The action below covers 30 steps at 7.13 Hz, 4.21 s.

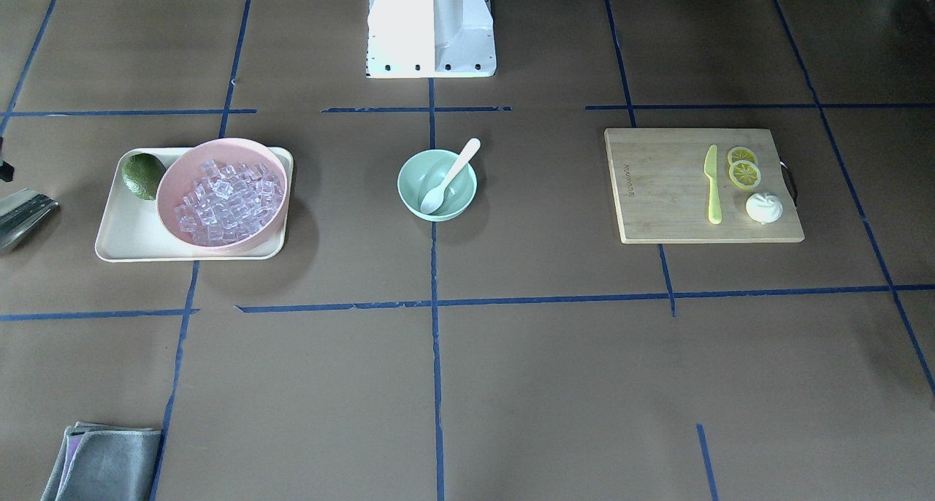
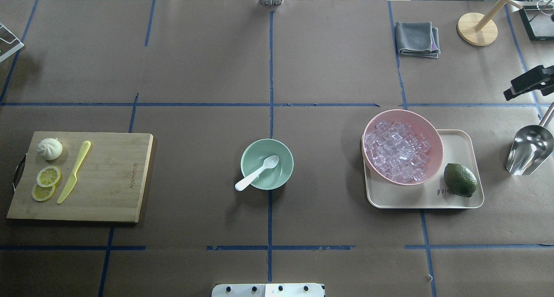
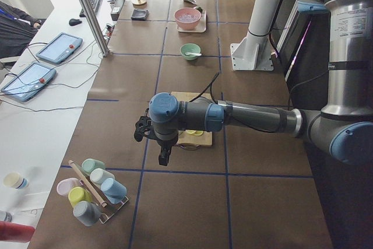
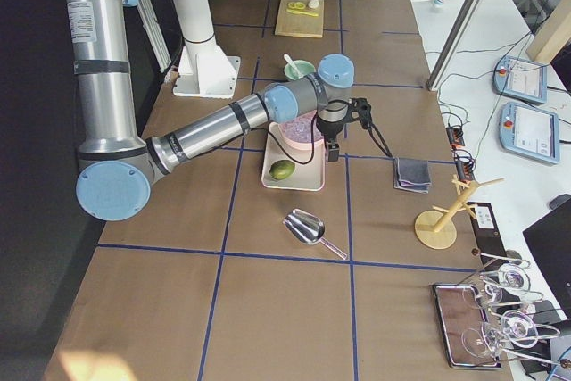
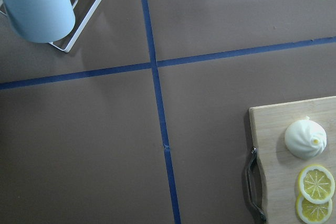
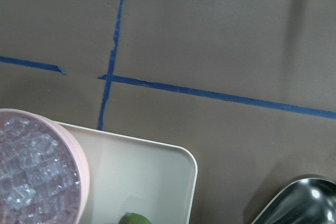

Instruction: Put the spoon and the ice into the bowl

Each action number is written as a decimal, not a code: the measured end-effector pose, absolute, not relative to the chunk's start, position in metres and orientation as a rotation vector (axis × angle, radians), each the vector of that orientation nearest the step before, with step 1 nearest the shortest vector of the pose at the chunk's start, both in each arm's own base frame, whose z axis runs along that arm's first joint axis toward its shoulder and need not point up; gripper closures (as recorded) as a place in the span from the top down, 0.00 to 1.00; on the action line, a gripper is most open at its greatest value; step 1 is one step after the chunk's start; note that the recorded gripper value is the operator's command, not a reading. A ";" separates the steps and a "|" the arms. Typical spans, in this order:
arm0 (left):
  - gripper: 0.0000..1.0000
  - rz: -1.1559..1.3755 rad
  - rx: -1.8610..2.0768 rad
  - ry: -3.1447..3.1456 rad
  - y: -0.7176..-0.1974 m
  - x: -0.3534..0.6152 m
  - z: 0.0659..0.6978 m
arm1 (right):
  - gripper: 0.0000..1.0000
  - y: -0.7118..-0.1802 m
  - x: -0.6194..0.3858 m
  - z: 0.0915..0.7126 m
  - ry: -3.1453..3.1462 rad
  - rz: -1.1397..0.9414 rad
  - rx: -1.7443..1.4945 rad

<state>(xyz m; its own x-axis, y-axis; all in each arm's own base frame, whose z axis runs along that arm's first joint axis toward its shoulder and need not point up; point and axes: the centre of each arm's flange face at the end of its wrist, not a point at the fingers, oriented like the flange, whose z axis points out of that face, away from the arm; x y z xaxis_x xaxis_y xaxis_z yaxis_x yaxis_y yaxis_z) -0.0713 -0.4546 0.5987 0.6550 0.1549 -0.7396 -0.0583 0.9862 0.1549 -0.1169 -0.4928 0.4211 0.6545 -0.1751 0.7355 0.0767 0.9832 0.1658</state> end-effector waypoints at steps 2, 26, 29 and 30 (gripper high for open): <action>1.00 0.121 0.124 0.851 -0.455 -0.071 0.598 | 1.00 -0.482 -0.198 0.387 -0.804 -0.184 0.177; 1.00 0.112 0.120 0.854 -0.445 -0.070 0.596 | 0.00 -0.408 -0.412 0.277 -0.819 0.127 0.181; 1.00 0.104 0.106 0.841 -0.444 -0.071 0.599 | 0.00 -0.392 -0.478 0.191 -0.848 0.160 0.139; 1.00 0.100 0.099 0.833 -0.441 -0.072 0.603 | 0.00 -0.379 -0.503 0.177 -0.847 0.168 0.134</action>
